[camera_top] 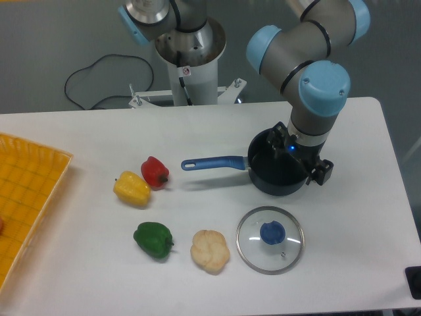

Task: Pick up the bread
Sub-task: 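Lift the gripper up out of the black saucepan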

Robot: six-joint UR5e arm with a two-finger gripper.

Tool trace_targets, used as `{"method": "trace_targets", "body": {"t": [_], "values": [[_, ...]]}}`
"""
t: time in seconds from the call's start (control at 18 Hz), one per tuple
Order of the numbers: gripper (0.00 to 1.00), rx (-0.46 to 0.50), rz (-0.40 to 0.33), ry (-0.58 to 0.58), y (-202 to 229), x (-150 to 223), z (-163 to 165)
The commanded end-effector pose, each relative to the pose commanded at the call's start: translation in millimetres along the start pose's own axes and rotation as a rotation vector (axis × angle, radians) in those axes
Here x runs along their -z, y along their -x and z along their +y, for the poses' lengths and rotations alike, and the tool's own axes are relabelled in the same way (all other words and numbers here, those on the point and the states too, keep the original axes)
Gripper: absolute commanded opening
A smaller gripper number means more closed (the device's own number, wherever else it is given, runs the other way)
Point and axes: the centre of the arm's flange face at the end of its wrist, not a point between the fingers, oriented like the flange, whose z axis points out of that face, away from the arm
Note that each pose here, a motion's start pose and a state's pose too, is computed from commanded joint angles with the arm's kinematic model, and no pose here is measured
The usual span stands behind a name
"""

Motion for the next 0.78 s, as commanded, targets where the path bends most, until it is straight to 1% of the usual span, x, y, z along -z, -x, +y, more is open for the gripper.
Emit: {"method": "trace_targets", "body": {"t": [0.28,0.39,0.44,0.56,0.61,0.67,0.72,0.78], "values": [[1.00,-0.003,0.001,0.002,-5,1,0],[1.00,-0.006,0.018,0.004,-13,-11,-2],[1.00,0.000,0.013,0.004,-21,-13,-3],[1.00,0.017,-0.028,-0.001,-35,-16,2],[1.00,0.051,-0.055,-0.005,-40,-13,3],[1.00,0.102,-0.063,-0.006,-43,-11,3],[1.00,0.181,-0.068,-0.012,-42,-11,2],[1.00,0.280,-0.071,-0.021,-39,-9,2]]}}
